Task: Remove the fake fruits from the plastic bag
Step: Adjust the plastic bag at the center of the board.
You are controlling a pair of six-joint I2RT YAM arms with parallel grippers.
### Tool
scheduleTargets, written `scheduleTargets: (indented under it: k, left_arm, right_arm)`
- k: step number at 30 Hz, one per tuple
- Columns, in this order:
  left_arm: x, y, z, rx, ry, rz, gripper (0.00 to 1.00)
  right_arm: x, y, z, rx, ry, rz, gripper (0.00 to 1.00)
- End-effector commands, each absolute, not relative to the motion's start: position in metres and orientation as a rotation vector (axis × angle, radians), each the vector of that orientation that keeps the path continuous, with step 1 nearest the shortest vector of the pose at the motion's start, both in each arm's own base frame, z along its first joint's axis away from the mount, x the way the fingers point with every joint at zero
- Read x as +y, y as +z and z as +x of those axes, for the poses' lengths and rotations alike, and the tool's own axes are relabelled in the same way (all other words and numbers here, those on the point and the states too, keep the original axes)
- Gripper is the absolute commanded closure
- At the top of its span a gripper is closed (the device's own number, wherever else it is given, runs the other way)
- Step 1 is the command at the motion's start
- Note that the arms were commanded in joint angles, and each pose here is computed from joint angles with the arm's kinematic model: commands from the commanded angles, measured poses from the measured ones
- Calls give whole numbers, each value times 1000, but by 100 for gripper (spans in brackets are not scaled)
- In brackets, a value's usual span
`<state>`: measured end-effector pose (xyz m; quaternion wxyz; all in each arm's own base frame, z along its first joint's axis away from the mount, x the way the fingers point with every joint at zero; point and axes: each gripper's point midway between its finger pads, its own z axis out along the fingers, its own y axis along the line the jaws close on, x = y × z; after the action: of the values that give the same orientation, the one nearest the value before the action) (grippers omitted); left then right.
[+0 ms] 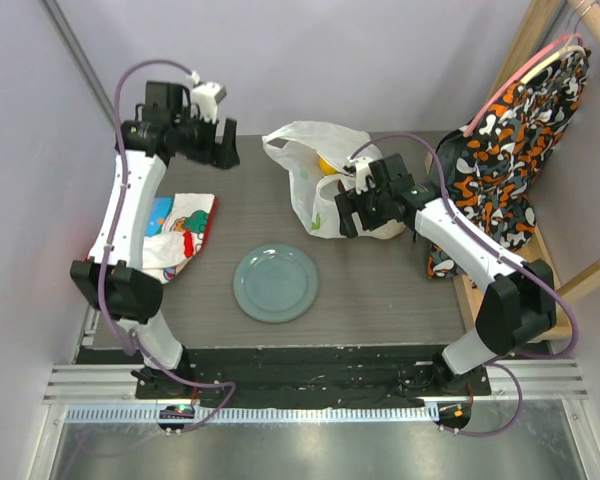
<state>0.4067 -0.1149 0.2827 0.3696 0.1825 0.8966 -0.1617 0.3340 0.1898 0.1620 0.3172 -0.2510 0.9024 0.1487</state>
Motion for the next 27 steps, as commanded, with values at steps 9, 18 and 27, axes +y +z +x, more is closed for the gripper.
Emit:
scheduleTargets:
  k: [9,18,27]
  left_arm:
    - [-215,297,494,1954,-560,907,17]
    - [-240,294,528,1839,-349,857,17]
    - [-239,295,532,1855,-333,821,79]
  right_arm:
    - [205,182,363,2317,442,-529,13]
    - [207,159,349,2363,484,-557,13]
    - [239,183,402,2313,560,-416,14]
